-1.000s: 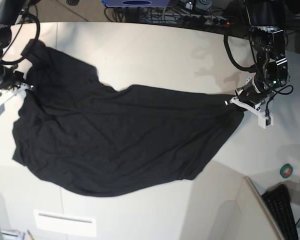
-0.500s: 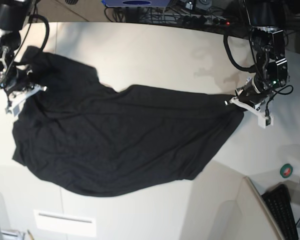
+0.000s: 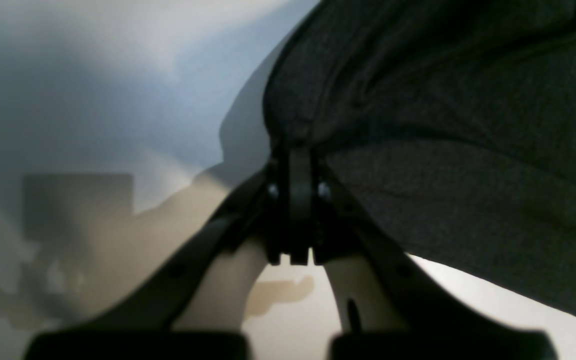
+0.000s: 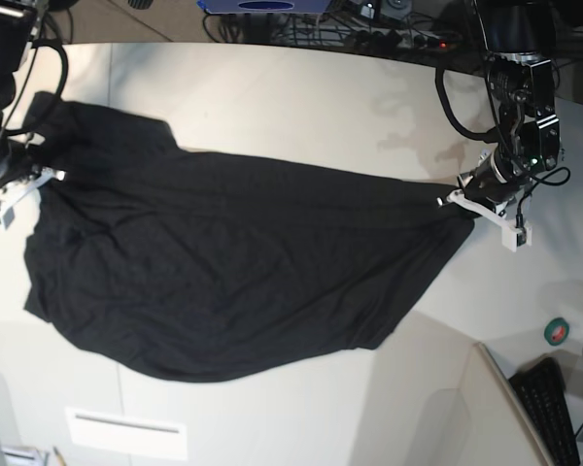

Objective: Layout the t-shirt on the table in an organized manner, then fold the t-shirt properly
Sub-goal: 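Regrip the shirt edge with the right gripper and pull it taut, then lift the shirt with both grippers and swing it flat onto the table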

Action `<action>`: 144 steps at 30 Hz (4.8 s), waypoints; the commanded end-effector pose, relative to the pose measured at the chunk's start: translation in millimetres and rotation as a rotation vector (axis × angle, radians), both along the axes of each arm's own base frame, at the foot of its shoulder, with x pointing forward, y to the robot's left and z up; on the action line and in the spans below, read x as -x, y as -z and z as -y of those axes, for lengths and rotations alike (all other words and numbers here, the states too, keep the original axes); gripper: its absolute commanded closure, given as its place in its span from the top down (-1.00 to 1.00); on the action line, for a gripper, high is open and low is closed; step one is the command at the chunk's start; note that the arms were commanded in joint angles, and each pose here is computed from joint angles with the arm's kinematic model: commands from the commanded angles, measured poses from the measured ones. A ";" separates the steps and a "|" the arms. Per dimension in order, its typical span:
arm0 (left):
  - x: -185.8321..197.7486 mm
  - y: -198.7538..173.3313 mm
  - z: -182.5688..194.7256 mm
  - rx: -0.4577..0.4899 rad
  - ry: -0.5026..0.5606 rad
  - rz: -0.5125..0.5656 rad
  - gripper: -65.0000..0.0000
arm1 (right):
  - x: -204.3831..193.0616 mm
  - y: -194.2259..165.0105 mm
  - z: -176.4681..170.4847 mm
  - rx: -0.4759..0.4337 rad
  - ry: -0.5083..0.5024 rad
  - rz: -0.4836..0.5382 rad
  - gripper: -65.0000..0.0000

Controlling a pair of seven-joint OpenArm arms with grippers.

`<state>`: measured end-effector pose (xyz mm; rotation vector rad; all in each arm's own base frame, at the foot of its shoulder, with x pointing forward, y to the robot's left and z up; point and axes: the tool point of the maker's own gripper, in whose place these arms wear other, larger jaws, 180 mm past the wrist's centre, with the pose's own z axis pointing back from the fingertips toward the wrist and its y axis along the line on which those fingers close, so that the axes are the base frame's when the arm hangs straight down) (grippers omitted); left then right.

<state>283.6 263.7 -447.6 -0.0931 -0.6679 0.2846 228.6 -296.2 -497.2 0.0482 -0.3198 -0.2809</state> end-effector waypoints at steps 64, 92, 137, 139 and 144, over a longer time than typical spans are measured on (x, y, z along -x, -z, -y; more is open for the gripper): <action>-9.4 -12.1 -5.7 -0.013 0.002 0.044 -1.00 | 6.6 -2.0 23.4 -0.038 0.014 0.193 0.21; -11.3 -76.3 14.7 -0.084 0.096 0.206 -1.00 | 9.3 -106.8 23.9 0.207 -0.172 0.217 -1.00; -112.7 -181.3 53.5 -0.068 0.211 0.352 -1.00 | -75.2 -272.5 76.8 0.490 -0.087 0.616 -1.00; -81.9 -133.4 47.2 -0.050 0.195 0.227 -1.00 | -57.3 -211.3 65.0 0.391 -0.095 0.523 -1.00; -35.1 -51.0 37.8 -0.016 0.154 0.067 -1.00 | -20.5 -87.6 41.8 0.182 -0.094 0.311 -1.00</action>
